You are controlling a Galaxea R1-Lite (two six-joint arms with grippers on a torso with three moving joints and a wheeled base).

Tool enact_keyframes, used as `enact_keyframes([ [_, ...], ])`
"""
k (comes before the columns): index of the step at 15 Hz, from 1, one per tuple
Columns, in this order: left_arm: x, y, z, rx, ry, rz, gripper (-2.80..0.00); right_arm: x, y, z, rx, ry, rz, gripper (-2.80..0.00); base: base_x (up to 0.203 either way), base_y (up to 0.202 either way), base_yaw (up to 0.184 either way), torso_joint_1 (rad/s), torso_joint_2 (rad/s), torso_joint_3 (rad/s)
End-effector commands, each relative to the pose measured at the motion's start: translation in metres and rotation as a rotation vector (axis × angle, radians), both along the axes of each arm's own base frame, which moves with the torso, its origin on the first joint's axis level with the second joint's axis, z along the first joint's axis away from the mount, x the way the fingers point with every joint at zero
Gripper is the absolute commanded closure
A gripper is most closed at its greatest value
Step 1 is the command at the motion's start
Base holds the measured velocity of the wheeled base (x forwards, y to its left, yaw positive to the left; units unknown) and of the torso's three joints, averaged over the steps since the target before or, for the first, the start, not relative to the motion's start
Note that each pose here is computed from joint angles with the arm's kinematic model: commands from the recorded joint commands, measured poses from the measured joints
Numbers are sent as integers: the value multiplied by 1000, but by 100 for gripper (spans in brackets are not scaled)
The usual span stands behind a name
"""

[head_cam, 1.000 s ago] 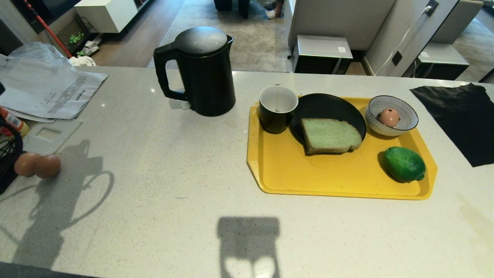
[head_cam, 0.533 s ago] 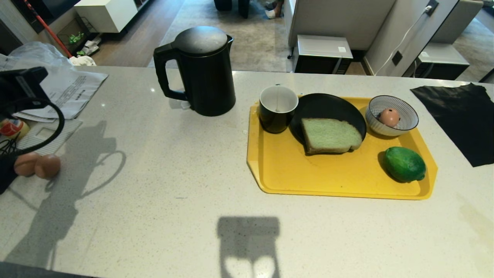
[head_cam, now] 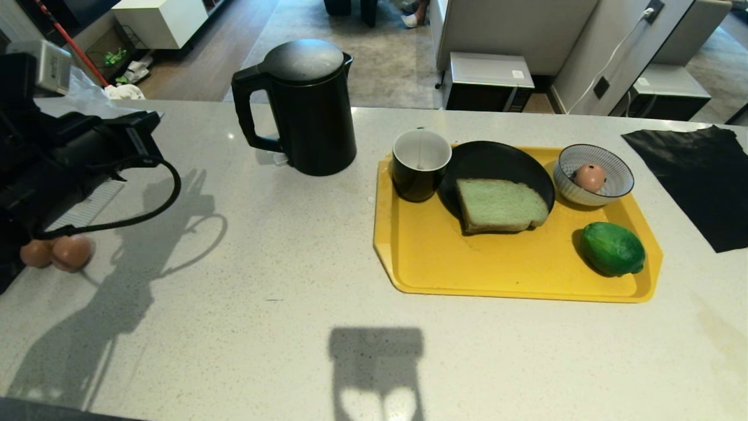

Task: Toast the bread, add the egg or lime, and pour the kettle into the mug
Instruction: Pick up the kettle

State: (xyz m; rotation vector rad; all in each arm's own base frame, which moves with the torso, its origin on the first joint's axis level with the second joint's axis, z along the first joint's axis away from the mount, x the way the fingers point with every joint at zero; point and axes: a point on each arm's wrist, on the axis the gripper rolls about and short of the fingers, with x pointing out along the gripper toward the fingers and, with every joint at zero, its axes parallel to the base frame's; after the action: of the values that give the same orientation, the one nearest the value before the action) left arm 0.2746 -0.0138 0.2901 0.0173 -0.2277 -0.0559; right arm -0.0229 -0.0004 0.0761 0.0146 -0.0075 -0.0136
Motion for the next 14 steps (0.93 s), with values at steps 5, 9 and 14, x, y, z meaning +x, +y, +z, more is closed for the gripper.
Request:
enact_keyframes([
  [5, 24, -28, -10, 5, 28, -79, -280, 0, 0, 0, -1, 1, 0, 0, 0, 0, 0, 0, 0, 0],
  [9, 44, -48, -5, 16, 2, -89, -280, 0, 0, 0, -1, 1, 0, 0, 0, 0, 0, 0, 0, 0],
  [14, 54, -67, -11, 15, 20, -104, -280, 0, 0, 0, 0, 1, 0, 0, 0, 0, 0, 0, 0, 0],
])
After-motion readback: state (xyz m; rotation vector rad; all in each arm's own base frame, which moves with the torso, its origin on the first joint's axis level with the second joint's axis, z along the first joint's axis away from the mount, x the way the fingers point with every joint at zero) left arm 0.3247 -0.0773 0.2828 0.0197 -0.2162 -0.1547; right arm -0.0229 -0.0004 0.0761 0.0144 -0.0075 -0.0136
